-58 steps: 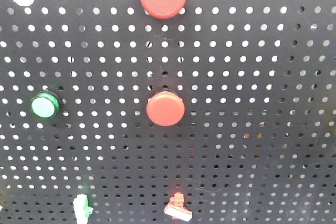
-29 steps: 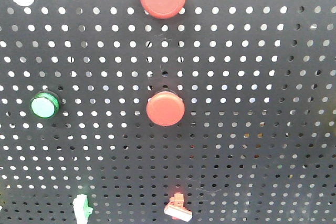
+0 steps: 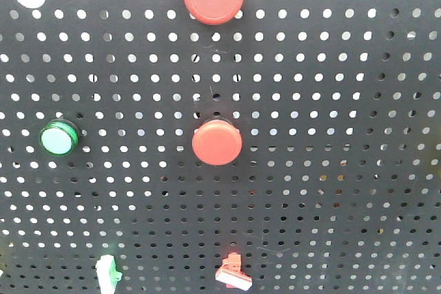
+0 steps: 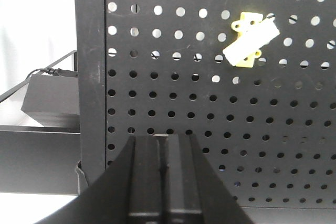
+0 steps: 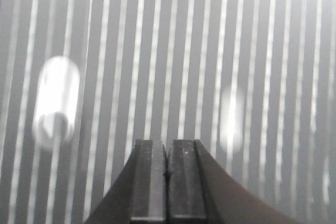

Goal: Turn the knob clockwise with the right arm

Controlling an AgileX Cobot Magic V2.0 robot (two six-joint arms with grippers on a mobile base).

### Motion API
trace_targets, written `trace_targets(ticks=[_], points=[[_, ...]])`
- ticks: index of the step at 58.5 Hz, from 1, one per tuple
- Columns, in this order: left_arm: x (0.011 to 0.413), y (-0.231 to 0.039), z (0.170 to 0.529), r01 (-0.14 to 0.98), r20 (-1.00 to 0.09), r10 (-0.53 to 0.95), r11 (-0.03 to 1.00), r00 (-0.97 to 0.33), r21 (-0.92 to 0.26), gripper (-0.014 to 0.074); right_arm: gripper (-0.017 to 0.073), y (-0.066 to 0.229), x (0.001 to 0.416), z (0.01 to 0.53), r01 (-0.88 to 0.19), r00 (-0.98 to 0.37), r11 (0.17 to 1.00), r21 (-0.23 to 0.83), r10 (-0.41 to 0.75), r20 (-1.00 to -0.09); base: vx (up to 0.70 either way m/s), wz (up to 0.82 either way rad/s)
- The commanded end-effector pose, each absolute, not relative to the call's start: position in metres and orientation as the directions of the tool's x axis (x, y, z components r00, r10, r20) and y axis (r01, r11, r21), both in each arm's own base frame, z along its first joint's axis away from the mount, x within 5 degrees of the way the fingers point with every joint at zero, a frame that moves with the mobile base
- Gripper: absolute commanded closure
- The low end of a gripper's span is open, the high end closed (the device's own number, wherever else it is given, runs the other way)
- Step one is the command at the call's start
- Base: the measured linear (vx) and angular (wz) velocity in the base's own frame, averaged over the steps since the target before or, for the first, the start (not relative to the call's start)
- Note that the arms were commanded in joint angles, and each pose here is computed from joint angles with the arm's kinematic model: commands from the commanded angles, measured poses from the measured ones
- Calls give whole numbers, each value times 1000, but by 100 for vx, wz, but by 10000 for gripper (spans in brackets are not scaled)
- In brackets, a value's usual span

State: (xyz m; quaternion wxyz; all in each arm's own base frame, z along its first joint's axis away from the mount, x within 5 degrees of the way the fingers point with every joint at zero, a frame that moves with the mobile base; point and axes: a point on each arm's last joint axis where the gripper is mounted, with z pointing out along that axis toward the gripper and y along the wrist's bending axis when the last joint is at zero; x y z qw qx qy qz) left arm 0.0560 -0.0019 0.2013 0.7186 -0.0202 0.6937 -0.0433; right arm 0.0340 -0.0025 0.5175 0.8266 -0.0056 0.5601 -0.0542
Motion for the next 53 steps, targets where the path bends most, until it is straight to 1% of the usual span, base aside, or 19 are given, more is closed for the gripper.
trace_targets(ticks=[1,5,13,16,19,26,27,29,32,35,38,39,44,53], points=[[56,-1,204,30,-989,-109,994,102,-107,600,568,-2,42,543,62,406,997,-40,-62,-912,0,0],[56,-1,204,30,-989,-109,994,102,-107,600,568,0,47,547,25,403,1000,-4,-14,-915,0,0],[56,-1,204,30,-989,-109,994,102,-107,600,568,3,62,543,-26,332,1000,8,16,-943,0,0],[56,-1,204,30,-989,-109,994,102,-107,600,568,6,68,542,-54,307,999,-1,15,-952,0,0],[56,-1,204,30,-989,-109,994,102,-107,600,568,8,72,541,-75,296,997,-36,-12,-955,0,0],[56,-1,204,30,-989,-109,994,102,-107,600,568,18,85,536,-160,269,975,-152,-106,-957,0,0],[56,-1,204,30,-989,-109,994,102,-107,600,568,19,87,536,-166,270,967,-195,-146,-952,0,0],[56,-1,204,30,-989,-109,994,102,-107,600,568,23,89,534,-202,272,952,-231,-172,-947,0,0],[56,-1,204,30,-989,-109,994,102,-107,600,568,30,91,533,-246,297,908,-340,-263,-918,0,0],[56,-1,204,30,-989,-109,994,102,-107,600,568,37,92,532,-301,339,856,-421,-317,-886,0,0],[56,-1,204,30,-989,-109,994,102,-107,600,568,43,92,531,-332,385,805,-491,-360,-850,0,0],[56,-1,204,30,-989,-109,994,102,-107,600,568,45,91,531,-332,404,783,-527,-387,-829,0,0],[56,-1,204,30,-989,-109,994,102,-107,600,568,47,90,531,-304,446,733,-608,-454,-771,0,0],[56,-1,204,30,-989,-109,994,102,-107,600,568,43,94,529,-196,440,649,-736,-612,-657,0,0]])
